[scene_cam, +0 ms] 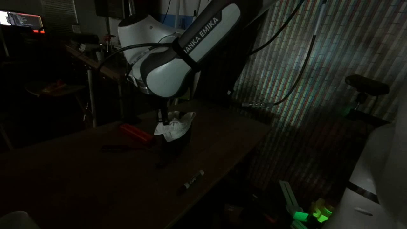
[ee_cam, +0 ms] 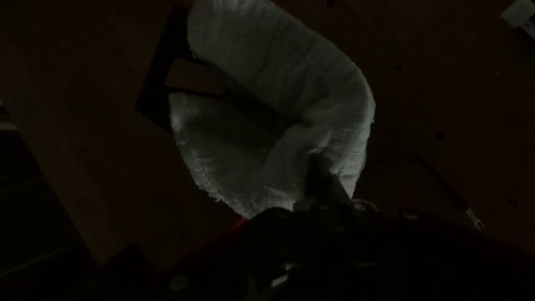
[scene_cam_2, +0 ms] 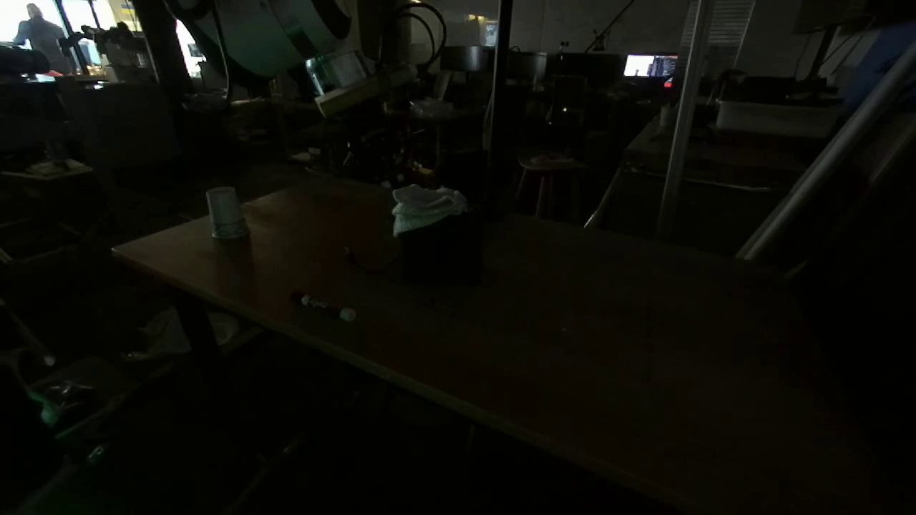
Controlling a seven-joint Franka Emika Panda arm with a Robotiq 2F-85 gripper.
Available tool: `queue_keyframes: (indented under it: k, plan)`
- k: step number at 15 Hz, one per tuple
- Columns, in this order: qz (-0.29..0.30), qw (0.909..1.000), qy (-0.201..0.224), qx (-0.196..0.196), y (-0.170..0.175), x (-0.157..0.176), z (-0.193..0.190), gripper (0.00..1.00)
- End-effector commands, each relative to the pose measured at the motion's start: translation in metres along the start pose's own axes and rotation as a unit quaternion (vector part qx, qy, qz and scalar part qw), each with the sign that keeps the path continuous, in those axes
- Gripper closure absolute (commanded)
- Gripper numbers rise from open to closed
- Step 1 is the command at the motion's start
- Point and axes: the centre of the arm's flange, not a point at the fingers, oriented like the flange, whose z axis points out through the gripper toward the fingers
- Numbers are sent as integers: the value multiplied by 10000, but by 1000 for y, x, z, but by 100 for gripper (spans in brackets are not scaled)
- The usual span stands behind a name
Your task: Put the white towel in the black basket.
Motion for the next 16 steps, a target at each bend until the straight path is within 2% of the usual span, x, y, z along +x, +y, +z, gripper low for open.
queue_keyframes:
  k: [1, 10, 16]
  plan:
    - [239, 9994, -82, -247, 21, -15, 3, 100]
    - [590, 9976, -159, -315, 45, -30, 3, 100]
    - [850, 9957, -306, -227, 62, -37, 18, 100]
